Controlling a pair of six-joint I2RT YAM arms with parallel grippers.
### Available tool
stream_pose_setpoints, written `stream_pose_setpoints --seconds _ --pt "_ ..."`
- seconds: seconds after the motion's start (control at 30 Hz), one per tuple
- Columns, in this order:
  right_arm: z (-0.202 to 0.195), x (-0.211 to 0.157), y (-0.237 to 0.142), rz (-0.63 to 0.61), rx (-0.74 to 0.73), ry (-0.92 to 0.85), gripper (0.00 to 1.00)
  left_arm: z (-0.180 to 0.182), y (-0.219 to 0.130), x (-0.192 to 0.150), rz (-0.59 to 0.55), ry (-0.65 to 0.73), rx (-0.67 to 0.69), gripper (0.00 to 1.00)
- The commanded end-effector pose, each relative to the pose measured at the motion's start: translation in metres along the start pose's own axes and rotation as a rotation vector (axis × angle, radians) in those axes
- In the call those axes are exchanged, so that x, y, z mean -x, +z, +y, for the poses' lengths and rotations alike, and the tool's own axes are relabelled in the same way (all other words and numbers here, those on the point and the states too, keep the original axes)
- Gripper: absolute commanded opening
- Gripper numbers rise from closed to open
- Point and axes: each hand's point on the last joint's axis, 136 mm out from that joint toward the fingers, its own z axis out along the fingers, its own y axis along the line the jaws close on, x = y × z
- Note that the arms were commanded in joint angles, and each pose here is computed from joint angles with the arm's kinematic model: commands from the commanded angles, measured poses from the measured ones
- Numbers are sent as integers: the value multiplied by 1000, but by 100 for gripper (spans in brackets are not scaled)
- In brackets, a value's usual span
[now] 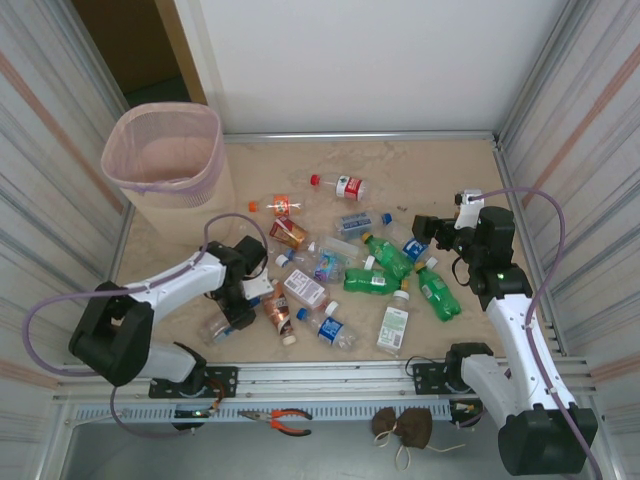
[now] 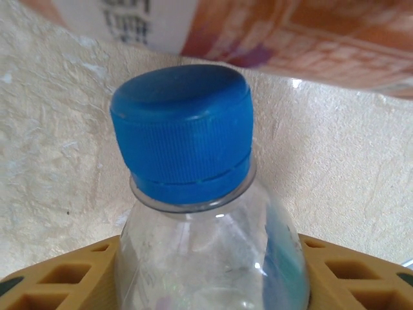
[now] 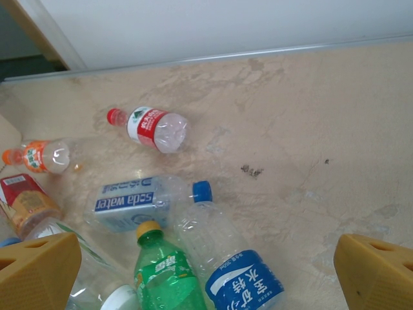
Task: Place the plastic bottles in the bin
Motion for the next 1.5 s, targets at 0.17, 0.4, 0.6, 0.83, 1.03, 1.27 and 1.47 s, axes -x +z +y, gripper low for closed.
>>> stream_pose_setpoints --seconds 0.17,0.4,0.6,0.83,1.03,1.27,1.47 --pt "2 14 -7 -36 -2 -11 99 16 -45 10 -179 -54 71 53" --pt "3 15 -9 -37 -3 -13 99 30 -116 25 -496 -128 136 54" --pt "7 19 -10 -37 7 -18 99 41 -204 45 -801 -153 207 56" --pt "8 23 -16 -50 -2 -23 99 71 -304 65 -1060 -198 369 52" --pt "11 31 -20 -64 1 -33 99 94 -370 76 -1147 -238 444 55" --pt "13 39 -25 -79 0 -37 99 136 -420 88 -1159 -304 501 54" --pt "14 43 -30 -84 -5 -44 99 204 -434 69 -1165 -483 545 52"
